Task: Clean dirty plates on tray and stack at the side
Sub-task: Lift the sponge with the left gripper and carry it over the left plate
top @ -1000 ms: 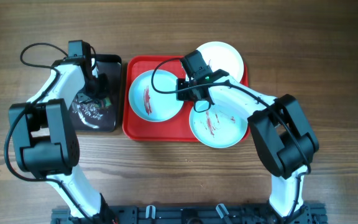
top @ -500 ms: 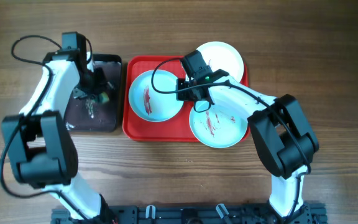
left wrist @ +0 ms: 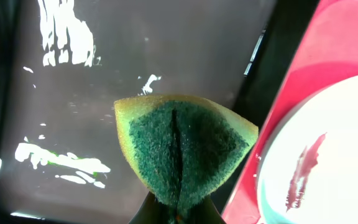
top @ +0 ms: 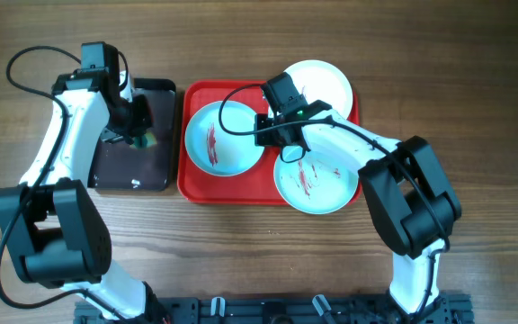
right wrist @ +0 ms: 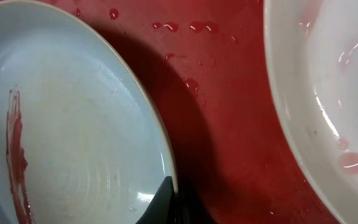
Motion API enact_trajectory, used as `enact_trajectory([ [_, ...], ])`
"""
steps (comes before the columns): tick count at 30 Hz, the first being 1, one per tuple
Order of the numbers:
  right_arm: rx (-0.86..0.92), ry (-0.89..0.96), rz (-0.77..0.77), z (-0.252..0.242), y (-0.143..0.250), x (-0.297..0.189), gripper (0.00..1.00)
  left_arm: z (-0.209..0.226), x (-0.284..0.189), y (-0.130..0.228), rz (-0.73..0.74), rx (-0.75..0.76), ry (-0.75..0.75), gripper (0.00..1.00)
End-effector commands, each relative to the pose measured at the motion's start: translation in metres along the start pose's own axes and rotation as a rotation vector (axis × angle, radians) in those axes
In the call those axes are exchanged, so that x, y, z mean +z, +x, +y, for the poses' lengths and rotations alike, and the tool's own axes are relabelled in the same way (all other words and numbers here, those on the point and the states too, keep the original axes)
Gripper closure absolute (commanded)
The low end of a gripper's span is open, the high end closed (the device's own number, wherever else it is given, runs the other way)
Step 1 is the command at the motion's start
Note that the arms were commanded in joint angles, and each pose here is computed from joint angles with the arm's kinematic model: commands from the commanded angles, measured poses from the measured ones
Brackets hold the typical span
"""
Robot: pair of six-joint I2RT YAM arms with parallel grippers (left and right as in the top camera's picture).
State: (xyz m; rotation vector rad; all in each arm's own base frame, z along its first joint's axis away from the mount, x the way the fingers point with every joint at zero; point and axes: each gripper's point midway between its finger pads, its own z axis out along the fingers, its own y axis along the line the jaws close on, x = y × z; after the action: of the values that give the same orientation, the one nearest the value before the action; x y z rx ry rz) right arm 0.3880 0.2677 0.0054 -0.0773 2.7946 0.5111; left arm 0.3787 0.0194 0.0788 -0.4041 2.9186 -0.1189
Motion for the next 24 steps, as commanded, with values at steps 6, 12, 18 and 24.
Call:
enact_trajectory([
  [6, -0.021, -0.036, 0.049, 0.003, 0.009, 0.010, 0.96, -0.039, -0.016, -0.009, -0.063, 0.092, 0.103, 0.96],
  [12, -0.020, -0.035, 0.050, 0.003, 0.009, 0.010, 0.96, -0.086, -0.016, -0.009, -0.117, 0.205, 0.146, 0.96],
  [18, -0.020, -0.032, 0.055, 0.002, 0.010, 0.010, 0.96, -0.127, 0.000, -0.008, -0.146, 0.218, 0.155, 0.96],
  [24, -0.019, -0.032, 0.054, 0.002, 0.010, 0.010, 0.96, -0.129, 0.052, 0.007, -0.070, 0.157, 0.047, 0.96],
])
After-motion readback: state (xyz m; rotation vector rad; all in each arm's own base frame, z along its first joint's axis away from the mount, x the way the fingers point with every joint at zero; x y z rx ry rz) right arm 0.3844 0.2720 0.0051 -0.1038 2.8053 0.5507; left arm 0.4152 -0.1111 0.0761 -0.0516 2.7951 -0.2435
